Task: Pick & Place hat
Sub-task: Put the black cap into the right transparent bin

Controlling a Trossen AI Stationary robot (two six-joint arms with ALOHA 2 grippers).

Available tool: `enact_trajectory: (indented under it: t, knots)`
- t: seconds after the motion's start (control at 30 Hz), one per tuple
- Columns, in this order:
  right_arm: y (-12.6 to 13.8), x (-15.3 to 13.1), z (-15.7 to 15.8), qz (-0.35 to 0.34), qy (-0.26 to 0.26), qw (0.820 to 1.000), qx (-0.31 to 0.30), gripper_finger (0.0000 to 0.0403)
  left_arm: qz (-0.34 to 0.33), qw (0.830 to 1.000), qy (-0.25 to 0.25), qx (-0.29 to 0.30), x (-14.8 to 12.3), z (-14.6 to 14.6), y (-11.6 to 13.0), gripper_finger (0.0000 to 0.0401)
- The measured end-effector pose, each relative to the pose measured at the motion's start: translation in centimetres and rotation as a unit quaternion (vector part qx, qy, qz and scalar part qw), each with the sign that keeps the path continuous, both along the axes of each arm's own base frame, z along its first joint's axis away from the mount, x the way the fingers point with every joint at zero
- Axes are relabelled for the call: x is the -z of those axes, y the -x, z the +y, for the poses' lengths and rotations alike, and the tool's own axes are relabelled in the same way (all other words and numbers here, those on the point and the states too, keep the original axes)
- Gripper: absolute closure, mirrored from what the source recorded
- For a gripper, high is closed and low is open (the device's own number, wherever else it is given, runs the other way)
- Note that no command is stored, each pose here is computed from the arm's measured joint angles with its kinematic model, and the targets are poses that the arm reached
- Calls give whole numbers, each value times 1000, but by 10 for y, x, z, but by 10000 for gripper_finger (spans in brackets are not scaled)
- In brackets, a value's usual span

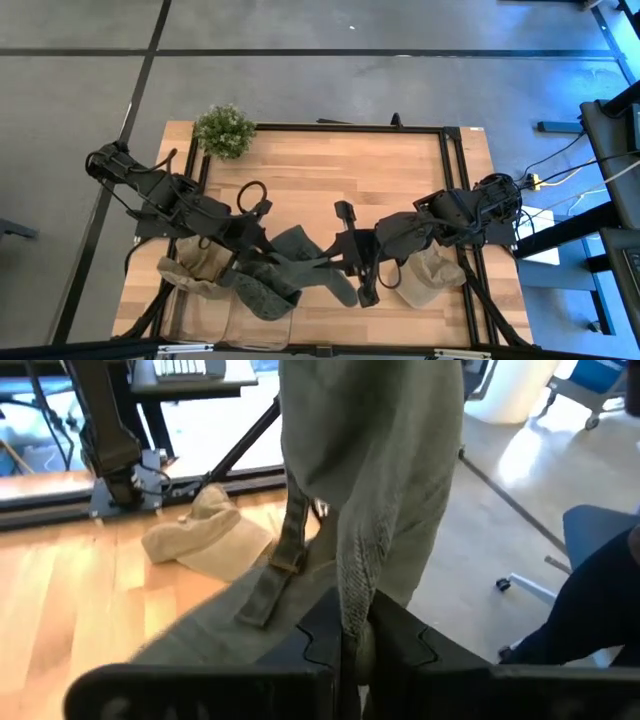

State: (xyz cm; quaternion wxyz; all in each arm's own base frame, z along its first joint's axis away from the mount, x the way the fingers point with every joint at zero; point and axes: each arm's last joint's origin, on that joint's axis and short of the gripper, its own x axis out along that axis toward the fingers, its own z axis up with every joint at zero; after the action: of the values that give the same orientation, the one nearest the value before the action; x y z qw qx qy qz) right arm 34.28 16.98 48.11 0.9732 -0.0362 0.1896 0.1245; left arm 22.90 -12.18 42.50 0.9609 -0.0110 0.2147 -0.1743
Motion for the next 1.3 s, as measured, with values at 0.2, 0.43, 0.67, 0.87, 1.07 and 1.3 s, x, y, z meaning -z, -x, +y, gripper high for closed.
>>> enact_trajectory:
  t: [0.2, 0.43, 0.67, 0.87, 1.07, 1.3]
  knots:
    - [1, 2, 0, 18, -20, 1000, 11, 316, -7, 1000, 18, 12, -3, -1, 0, 375]
    - [14, 21, -7, 151, -68, 983, 76, 227, -25, 998, 47, 38, -22, 2, 10, 380]
    - [31, 31, -17, 238, -73, 958, 144, 192, -25, 992, 96, 73, -54, 7, 26, 379]
    - [34, 34, -22, 240, -28, 952, 186, 191, -28, 985, 131, 113, -80, 8, 46, 379]
    - [34, 35, -26, 226, 11, 952, 207, 193, -17, 975, 166, 147, -92, -2, 54, 379]
    - [32, 34, -32, 211, 25, 948, 238, 193, 102, 962, 164, 193, -67, -30, 38, 379]
